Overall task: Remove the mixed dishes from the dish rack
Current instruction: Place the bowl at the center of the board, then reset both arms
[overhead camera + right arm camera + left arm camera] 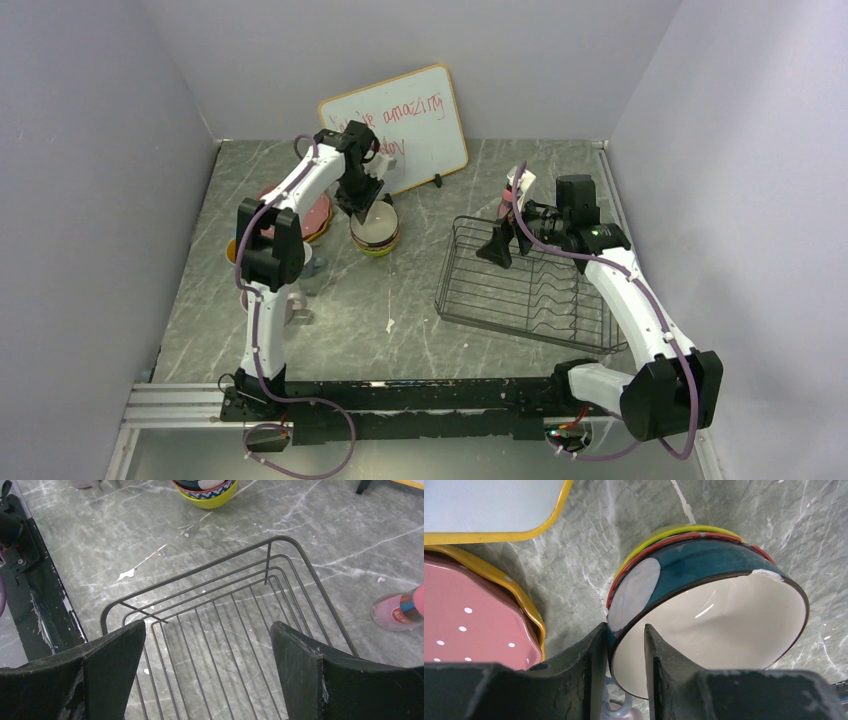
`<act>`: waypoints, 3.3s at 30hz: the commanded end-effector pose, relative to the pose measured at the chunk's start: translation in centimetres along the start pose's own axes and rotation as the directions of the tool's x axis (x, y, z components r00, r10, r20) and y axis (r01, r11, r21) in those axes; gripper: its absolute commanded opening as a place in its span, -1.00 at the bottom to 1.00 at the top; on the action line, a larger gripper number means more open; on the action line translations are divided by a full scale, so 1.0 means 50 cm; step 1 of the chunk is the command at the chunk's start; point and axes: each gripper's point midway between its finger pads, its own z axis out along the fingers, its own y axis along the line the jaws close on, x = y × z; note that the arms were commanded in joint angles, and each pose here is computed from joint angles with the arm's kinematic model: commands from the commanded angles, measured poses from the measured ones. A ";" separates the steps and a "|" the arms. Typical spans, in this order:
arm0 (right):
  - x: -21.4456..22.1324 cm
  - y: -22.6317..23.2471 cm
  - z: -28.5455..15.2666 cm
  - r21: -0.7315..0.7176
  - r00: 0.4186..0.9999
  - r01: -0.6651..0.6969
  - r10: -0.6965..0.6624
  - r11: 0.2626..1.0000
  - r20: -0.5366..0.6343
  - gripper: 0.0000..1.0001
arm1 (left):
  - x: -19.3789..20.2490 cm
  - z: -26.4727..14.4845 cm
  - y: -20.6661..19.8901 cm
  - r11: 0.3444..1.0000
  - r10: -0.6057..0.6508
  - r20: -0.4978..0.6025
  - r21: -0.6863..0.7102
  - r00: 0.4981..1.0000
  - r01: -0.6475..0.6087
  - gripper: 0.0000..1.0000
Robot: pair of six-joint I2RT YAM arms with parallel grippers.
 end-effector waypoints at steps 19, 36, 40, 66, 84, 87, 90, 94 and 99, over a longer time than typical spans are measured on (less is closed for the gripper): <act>-0.014 -0.005 -0.002 0.002 0.999 0.044 -0.044 0.999 0.017 0.98 | -0.045 -0.165 -0.017 0.998 0.050 0.202 -0.057 0.978 -0.039 0.49; -0.110 -0.128 -0.085 0.431 0.998 0.002 -0.026 0.902 0.050 0.98 | -0.013 -0.375 0.087 0.985 -0.046 0.689 -0.092 0.724 0.149 0.89; -0.140 -0.153 -0.108 0.511 0.997 -0.035 -0.007 0.859 0.081 0.98 | 0.015 -0.399 0.110 0.976 -0.100 0.750 -0.055 0.654 0.212 0.89; -0.181 -0.121 -0.220 0.667 0.933 -0.034 -0.215 0.744 0.289 0.98 | 0.149 -0.587 0.078 0.961 -0.085 0.920 -0.026 0.383 0.275 0.89; -0.134 -0.119 -0.282 0.743 0.909 -0.094 -0.247 0.663 0.336 0.98 | 0.206 -0.610 0.061 0.952 0.025 0.931 -0.133 0.363 0.276 0.89; -0.132 -0.126 -0.290 0.756 0.911 -0.106 -0.242 0.646 0.334 0.98 | 0.215 -0.595 0.055 0.958 0.017 0.928 -0.122 0.373 0.260 0.89; -0.129 -0.133 -0.296 0.769 0.912 -0.112 -0.241 0.630 0.331 0.98 | 0.219 -0.583 0.057 0.958 0.010 0.926 -0.116 0.377 0.261 0.89; -0.128 -0.141 -0.308 0.788 0.913 -0.124 -0.241 0.603 0.328 0.98 | 0.222 -0.575 0.062 0.958 0.005 0.926 -0.113 0.378 0.263 0.89; -0.122 -0.149 -0.307 0.793 0.919 -0.131 -0.226 0.595 0.321 0.98 | 0.223 -0.561 0.058 0.963 0.001 0.921 -0.105 0.390 0.246 0.89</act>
